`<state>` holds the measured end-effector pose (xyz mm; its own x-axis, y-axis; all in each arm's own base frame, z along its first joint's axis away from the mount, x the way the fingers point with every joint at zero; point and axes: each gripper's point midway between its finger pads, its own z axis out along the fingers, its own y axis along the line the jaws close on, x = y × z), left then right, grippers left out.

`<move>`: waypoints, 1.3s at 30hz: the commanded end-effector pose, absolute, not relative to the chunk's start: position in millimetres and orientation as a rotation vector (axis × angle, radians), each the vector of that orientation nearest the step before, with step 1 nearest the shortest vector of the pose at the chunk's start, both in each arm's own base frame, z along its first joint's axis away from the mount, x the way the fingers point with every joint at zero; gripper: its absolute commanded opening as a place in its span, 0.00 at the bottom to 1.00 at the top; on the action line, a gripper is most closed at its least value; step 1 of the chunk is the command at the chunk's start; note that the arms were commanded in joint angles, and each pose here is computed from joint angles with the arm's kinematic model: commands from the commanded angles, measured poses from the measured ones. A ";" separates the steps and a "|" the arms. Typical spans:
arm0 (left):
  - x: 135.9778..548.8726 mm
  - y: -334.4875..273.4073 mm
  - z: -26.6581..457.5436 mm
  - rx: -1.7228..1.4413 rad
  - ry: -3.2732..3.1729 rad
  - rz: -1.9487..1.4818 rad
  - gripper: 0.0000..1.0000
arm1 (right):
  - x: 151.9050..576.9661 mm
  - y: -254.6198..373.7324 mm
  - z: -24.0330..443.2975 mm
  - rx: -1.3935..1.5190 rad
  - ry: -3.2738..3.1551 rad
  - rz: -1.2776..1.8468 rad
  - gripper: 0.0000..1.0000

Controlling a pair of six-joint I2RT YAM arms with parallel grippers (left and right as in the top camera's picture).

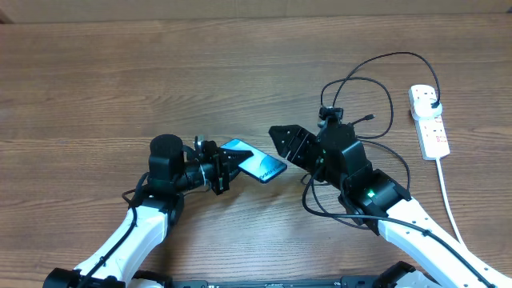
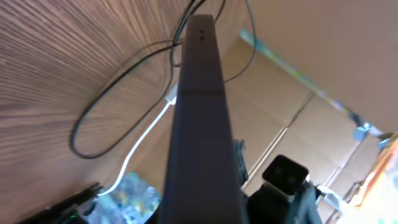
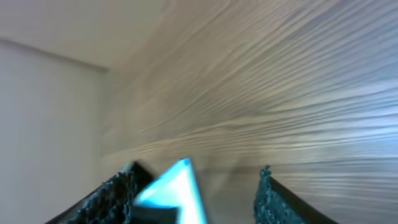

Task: Plug charger to phone and switch on socket
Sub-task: 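Move the right gripper to the black cable and grasp its USB-C plug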

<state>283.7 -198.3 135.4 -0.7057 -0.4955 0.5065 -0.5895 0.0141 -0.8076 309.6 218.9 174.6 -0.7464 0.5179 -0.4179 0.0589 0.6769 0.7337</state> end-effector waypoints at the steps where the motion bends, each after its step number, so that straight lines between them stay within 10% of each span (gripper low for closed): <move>1: 282.0 -201.0 144.3 1.018 -2.282 1.871 0.04 | 326.5 185.8 171.1 0.434 2.218 0.732 0.65; 39: 283.8 -199.5 143.3 1.025 -2.298 1.873 0.04 | 419.6 34.0 4.4 0.942 2.617 -0.073 0.42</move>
